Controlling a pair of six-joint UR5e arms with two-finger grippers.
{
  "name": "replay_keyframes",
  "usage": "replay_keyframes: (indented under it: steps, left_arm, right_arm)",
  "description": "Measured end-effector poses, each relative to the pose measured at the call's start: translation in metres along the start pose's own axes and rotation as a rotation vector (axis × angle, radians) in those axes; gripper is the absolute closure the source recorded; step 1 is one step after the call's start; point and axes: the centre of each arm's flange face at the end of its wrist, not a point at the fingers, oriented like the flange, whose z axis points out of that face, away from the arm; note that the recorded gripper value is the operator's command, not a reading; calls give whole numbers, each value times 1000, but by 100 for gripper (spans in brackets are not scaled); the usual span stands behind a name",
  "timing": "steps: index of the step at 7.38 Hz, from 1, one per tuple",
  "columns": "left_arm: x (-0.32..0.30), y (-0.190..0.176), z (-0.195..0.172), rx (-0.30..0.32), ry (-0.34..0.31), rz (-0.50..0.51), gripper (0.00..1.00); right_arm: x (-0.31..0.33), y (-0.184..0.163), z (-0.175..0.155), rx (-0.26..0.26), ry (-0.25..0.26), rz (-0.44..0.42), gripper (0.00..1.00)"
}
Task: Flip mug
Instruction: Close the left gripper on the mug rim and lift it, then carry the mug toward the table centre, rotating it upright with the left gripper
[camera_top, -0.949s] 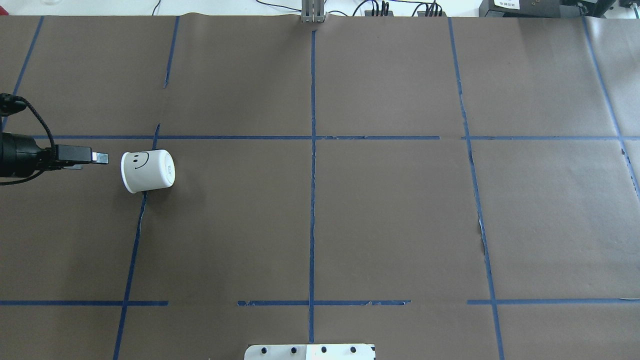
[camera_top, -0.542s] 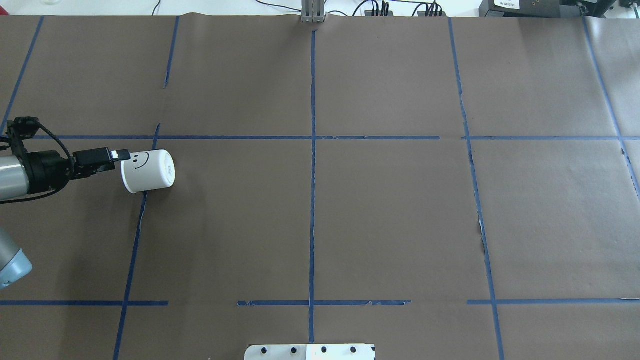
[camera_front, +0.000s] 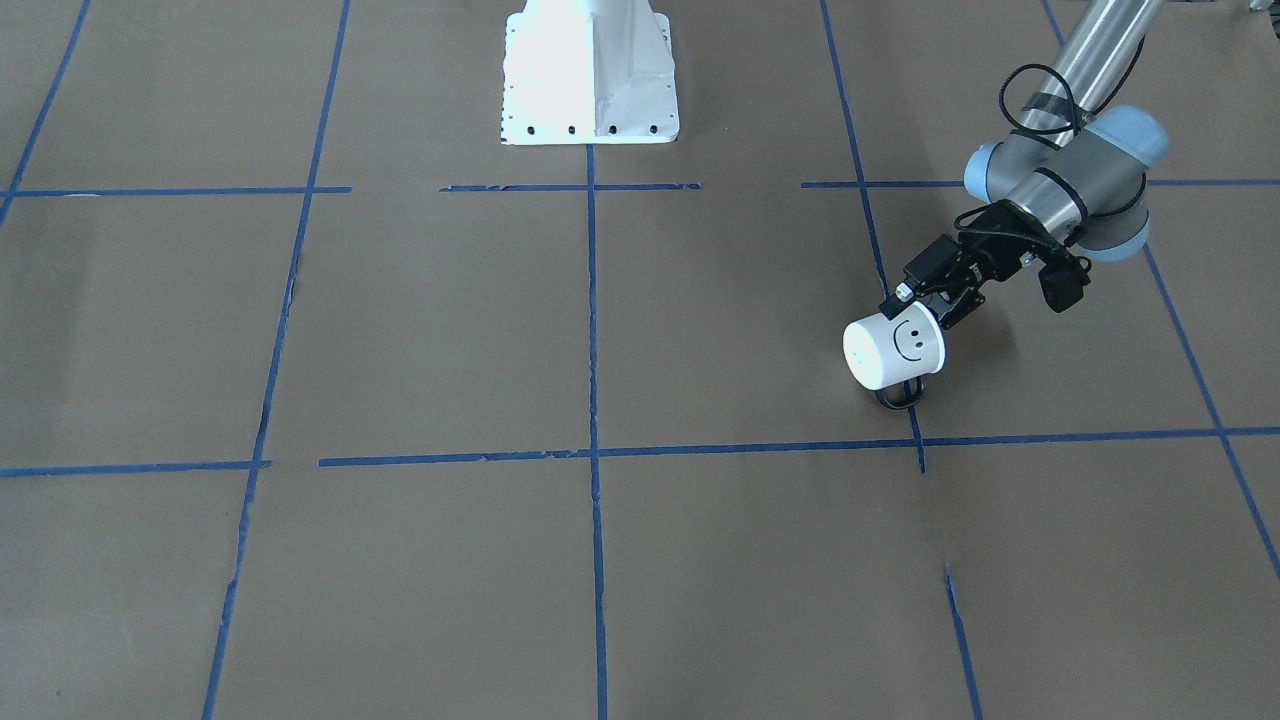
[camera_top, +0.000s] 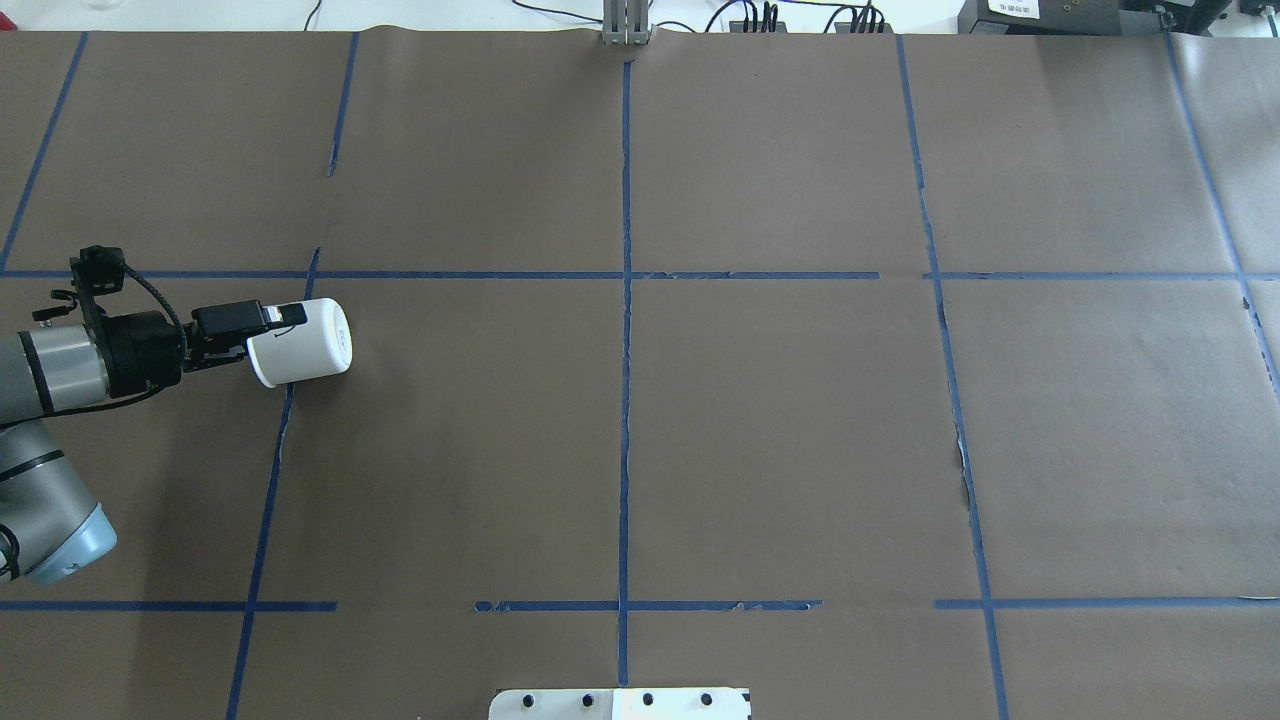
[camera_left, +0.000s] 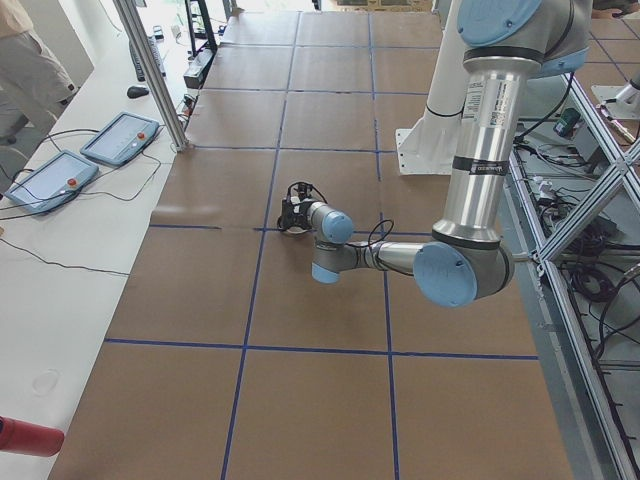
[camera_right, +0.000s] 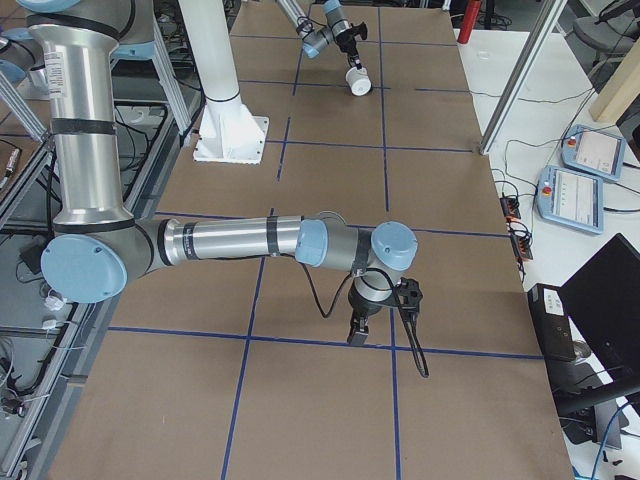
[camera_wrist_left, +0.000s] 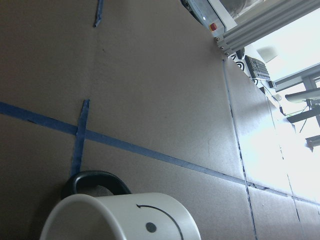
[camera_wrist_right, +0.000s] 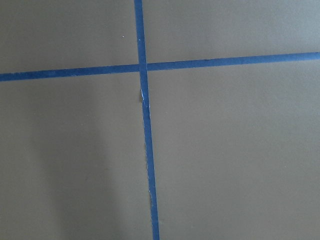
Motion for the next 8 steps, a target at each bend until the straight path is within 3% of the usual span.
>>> replay_keyframes:
  steps: [3,6,8]
  left_arm:
    - [21,-8,21,4,49,-61,100]
    - [55,-38,33,31,81,-57,100]
    - [114,-43,58,-78,-32,-71,100]
  right_arm:
    - [0,0,0,0,0,0,0]
    - [0,0,0,0,0,0,0]
    - [0,0,0,0,0,0,0]
